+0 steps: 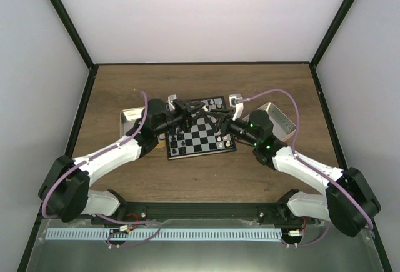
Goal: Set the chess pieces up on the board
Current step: Place the chess piece on the chessboard.
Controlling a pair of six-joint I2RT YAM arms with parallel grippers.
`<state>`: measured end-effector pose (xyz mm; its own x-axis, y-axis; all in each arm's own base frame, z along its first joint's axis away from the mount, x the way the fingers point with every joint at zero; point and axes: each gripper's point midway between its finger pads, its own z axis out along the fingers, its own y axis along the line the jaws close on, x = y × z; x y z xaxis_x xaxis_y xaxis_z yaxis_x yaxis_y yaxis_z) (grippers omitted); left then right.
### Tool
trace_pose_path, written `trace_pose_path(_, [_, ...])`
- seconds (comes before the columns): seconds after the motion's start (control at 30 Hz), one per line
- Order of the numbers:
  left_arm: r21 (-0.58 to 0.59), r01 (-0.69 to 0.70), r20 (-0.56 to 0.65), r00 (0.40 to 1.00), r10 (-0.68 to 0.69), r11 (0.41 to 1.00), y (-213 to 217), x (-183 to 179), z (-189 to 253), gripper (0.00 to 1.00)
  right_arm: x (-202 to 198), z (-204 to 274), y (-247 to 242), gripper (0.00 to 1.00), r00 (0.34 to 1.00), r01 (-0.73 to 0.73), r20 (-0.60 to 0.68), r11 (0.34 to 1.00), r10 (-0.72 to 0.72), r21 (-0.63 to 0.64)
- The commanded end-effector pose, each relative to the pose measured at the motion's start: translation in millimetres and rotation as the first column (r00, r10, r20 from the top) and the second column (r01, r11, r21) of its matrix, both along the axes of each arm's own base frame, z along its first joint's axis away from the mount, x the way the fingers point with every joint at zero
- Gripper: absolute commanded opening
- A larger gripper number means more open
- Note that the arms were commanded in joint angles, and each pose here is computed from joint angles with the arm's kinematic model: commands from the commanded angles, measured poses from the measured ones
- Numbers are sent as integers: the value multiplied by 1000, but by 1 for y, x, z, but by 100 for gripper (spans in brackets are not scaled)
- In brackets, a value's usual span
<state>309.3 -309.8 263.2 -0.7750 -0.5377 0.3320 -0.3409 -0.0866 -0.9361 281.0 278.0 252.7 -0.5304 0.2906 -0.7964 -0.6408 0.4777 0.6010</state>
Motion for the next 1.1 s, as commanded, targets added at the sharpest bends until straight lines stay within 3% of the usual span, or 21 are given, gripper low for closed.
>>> trace_pose_path(0.0, [-45,-19,-2,1000,19,999,3,-1,9,11,-3,37,9,52,994,-37,101,998,32,49])
trace_pose_path(0.13, [-45,-19,1,1000,19,999,3,-2,10,11,1,38,11,51,995,-20,95,999,16,47])
trace_pose_path(0.47, [-50,-13,2,1000,13,999,2,-3,11,11,14,32,16,28,997,28,66,999,-29,20])
trace_pose_path(0.7, [-51,-12,0,1000,12,999,2,-4,8,12,16,28,15,5,998,45,49,999,-45,7])
trace_pose_path(0.8, [-31,-16,7,1000,16,999,3,-4,7,19,16,30,14,1,998,49,39,999,-50,3])
trace_pose_path(0.93, [140,-43,53,998,36,989,13,-3,-8,41,18,14,12,1,996,67,-46,995,-70,-72])
trace_pose_path(1.07, [444,-161,133,985,112,881,58,-6,-43,52,16,-44,3,1,965,48,-234,954,-122,-297])
